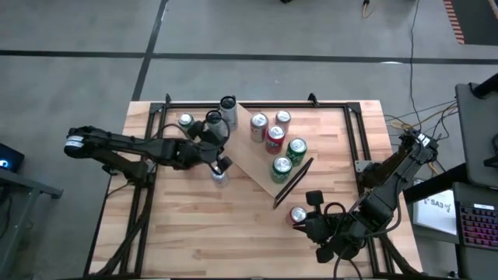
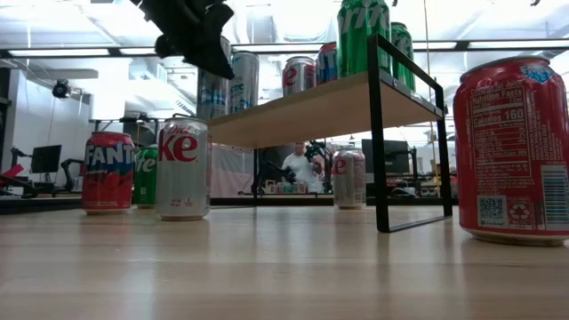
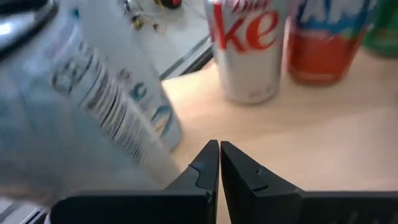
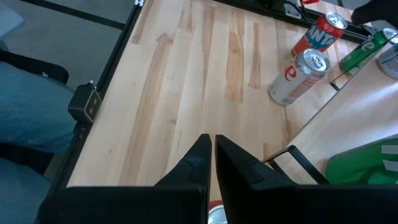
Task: Place canned beverage on shelf
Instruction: Put the blue soda can on the shelf aligned with the other blue soda can
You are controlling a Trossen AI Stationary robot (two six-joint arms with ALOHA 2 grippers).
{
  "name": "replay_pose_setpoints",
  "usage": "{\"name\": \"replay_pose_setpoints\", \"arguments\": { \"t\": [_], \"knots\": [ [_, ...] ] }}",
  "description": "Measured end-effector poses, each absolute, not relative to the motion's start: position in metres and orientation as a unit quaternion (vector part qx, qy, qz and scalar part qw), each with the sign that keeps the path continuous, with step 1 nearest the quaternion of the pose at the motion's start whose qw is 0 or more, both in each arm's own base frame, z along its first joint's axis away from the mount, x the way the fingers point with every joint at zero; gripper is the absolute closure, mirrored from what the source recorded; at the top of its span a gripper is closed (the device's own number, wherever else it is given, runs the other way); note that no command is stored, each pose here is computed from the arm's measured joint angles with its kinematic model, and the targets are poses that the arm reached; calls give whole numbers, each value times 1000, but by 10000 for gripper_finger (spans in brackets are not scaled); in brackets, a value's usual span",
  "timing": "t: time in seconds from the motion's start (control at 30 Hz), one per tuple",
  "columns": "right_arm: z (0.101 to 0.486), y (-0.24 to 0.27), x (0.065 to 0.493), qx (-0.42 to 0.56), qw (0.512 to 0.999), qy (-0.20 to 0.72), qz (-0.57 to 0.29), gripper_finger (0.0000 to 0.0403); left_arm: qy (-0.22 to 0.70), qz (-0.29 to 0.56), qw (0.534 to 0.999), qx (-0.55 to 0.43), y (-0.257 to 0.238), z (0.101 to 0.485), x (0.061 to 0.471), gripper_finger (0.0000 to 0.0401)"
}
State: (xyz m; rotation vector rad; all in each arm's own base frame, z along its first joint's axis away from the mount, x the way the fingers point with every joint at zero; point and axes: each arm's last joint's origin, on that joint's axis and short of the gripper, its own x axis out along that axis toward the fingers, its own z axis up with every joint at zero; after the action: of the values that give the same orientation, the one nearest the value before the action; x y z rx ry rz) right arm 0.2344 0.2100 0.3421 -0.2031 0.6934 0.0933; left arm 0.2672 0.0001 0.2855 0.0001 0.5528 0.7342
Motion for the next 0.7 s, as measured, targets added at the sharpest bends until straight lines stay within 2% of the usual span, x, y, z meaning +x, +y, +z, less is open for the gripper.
{"name": "replay_pose_setpoints", "arguments": {
  "t": [0.37, 0.7],
  "knots": [
    [342, 210, 234, -99, 935, 339, 46, 390, 252, 439, 862, 24, 5, 276, 272, 401],
    [343, 210, 235, -97, 935, 337, 46, 390, 235, 463, 855, 5, 11, 275, 274, 401]
  ]
}}
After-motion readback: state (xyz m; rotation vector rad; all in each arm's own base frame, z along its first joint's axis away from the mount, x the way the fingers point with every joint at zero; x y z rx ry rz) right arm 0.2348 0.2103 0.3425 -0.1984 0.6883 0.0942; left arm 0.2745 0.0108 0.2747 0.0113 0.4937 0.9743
